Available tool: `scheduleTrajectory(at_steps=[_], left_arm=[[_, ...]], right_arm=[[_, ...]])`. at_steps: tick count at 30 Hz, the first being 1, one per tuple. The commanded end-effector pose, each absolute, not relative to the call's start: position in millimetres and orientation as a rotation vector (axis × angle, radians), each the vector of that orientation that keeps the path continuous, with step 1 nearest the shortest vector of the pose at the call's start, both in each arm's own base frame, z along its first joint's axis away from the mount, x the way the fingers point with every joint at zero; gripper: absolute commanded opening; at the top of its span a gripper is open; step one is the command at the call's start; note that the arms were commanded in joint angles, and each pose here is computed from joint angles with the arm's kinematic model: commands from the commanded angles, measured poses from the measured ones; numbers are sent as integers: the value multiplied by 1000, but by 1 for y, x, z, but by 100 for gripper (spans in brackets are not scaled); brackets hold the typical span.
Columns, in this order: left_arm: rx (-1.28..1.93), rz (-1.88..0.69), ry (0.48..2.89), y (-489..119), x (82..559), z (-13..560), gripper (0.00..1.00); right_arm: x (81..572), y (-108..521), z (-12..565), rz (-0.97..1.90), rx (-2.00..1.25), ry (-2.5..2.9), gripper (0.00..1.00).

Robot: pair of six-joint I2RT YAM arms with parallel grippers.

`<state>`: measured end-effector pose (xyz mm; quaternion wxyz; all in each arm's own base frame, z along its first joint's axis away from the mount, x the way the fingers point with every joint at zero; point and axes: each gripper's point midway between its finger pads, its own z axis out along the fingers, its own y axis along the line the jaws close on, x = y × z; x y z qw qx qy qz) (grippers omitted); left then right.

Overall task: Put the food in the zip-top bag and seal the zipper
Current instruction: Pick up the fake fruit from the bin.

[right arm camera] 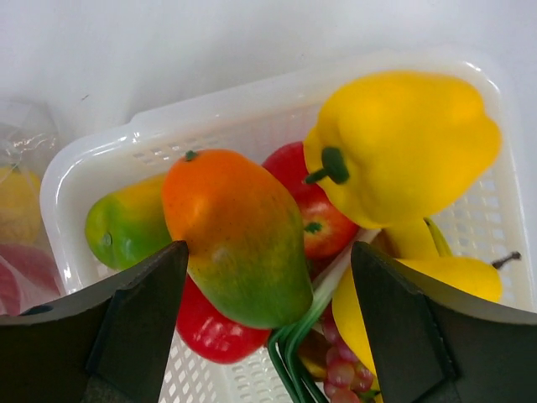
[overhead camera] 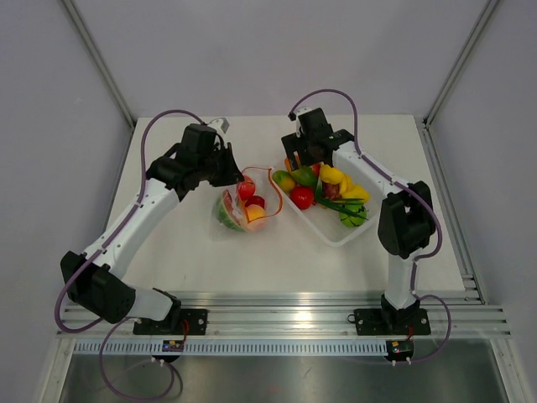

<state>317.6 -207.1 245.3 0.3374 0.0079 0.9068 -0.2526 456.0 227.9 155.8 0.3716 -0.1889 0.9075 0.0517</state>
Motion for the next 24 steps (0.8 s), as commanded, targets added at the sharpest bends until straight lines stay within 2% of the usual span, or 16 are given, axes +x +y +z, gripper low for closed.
scheduleTrajectory(at_steps=[1, 6, 9, 10, 13, 14, 16, 24], left_arm=[[55, -705, 2294, -208, 317, 264, 0], [49, -708, 2289, -204, 316, 264, 0], [43, -705, 2295, -203, 315, 264, 0], [44, -706, 2292, -202, 314, 265, 0], [33, -711, 2286, -202, 313, 265, 0], [32, -717, 2290, -203, 312, 263, 0], [28, -726, 2295, -204, 312, 260, 0], [33, -764, 2292, -210, 312, 263, 0]], right_arm=[[471, 248, 160, 200, -526, 2277, 86], [470, 254, 140, 232, -515, 2326, 84], [464, 251, 145, 243, -466, 2330, 74], [463, 251, 149, 252, -452, 2319, 66], [454, 245, 169, 268, -405, 2279, 51], [450, 243, 186, 282, -387, 2249, 43], [441, 240, 193, 301, -352, 2246, 37], [386, 232, 247, 466, -181, 2234, 36]])
